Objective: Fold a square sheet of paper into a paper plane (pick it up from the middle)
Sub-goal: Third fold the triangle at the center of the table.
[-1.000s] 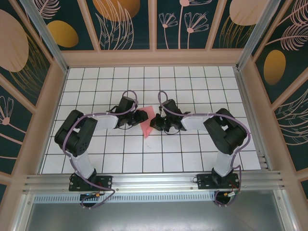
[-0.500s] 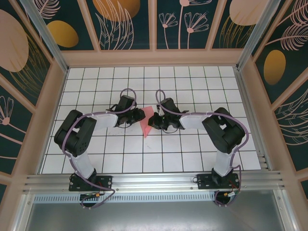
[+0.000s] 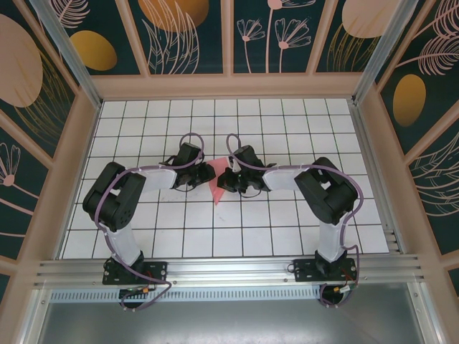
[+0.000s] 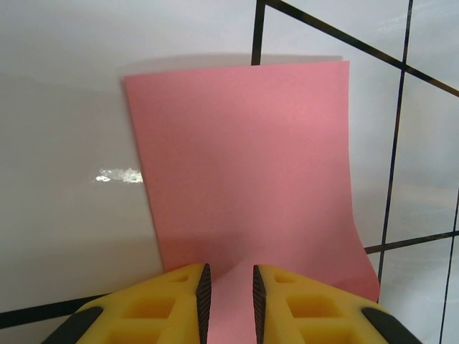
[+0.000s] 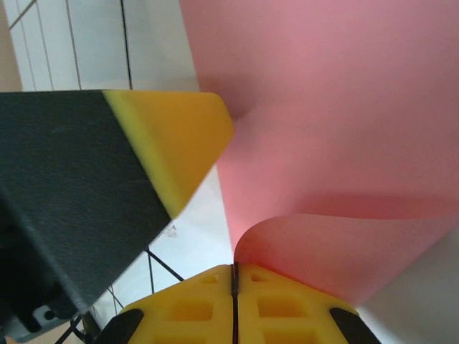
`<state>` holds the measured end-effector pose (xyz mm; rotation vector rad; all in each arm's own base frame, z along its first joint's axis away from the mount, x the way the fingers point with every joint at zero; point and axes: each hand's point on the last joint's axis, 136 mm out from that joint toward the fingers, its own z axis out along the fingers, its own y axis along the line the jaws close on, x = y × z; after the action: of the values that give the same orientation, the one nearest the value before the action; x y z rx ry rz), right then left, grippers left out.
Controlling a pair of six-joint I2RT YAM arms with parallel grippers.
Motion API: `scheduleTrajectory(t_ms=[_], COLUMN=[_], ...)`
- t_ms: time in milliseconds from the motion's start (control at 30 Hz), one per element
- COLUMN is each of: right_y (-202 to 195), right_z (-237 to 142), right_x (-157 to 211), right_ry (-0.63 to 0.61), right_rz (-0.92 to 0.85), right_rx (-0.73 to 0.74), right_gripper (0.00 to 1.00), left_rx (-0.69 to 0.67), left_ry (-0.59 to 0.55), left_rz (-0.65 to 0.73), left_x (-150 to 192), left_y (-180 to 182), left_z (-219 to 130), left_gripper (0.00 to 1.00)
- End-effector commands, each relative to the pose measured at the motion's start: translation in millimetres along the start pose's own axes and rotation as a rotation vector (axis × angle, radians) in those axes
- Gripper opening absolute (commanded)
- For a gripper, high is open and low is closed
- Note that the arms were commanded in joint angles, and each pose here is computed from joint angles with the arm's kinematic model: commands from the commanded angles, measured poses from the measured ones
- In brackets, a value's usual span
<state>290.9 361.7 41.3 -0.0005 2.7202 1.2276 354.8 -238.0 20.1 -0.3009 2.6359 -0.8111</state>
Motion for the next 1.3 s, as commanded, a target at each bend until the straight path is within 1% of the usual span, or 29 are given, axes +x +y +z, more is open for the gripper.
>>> scheduleTrajectory(t_ms=[0,933,1267], right_y=[12,0,-5], right_z=[5,19,22], right_x=[-4,-3,1], right_ry=[0.000,0.028,0.047], right_rz=[-0.042,-0.055,-0.059], right_rx=[-0.032,0.015,0.030], right_gripper=[0.09,0.10,0.12], left_rx=[-0.015,-0.002,0.001], left_ry=[0.015,0.024,0.025], left_rz=[0.013,0.012,0.012], left_x=[0,3,3], left_y=[3,1,1], left_z=[3,2,2], left_gripper=[0.25,0.25,0.26])
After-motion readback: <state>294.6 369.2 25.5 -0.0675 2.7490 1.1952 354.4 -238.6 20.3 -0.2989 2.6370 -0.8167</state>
